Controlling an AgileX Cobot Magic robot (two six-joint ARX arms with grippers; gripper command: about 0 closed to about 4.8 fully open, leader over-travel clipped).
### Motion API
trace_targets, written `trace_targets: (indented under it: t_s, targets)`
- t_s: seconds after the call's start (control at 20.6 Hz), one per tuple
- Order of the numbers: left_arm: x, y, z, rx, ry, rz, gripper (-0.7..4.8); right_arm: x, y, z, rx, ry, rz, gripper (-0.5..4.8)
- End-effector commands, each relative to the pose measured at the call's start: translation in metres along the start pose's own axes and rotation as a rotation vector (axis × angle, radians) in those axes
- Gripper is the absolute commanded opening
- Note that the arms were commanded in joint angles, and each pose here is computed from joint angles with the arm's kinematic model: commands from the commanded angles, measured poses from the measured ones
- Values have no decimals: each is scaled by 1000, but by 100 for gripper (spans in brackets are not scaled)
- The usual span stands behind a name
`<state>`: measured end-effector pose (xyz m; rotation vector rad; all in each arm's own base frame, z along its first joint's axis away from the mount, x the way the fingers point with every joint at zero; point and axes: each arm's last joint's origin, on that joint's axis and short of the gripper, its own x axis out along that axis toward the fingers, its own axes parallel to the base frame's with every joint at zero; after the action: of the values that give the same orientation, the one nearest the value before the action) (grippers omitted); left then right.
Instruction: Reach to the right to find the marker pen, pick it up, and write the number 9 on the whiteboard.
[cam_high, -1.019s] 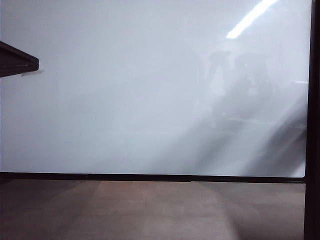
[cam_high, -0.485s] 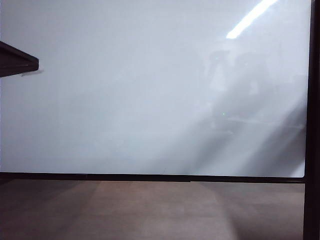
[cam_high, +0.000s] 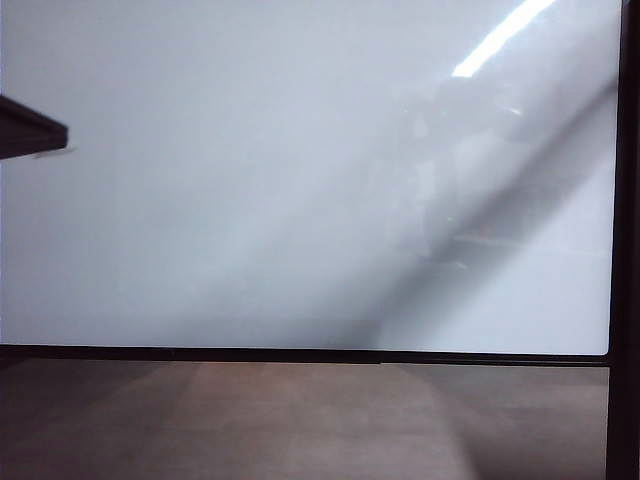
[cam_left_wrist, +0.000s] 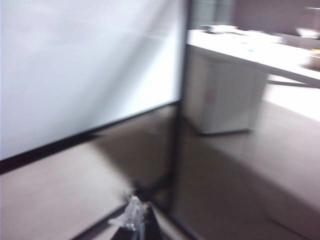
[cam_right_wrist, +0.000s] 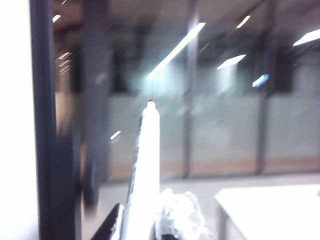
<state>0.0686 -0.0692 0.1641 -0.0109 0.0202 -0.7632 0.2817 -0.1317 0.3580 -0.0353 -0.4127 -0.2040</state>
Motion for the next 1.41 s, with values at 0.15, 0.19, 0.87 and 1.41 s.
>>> trace_targets:
  t_s: [0.15,0.19,0.87,1.41]
  targets:
    - [-3,25,2,0,-16,258,-5,-70,22,102,-2,-1,-70,-3]
    - [-3,26,2,0,-17,277,-5,-79,27,111,14,-4,-63,-3]
    - [-22,28,44,-35,225,363,-5,-145,118,132,313,218,296,-3]
    - [-48,16,186,0,-23,338,-5,-108,193,102,371,235,451,-3]
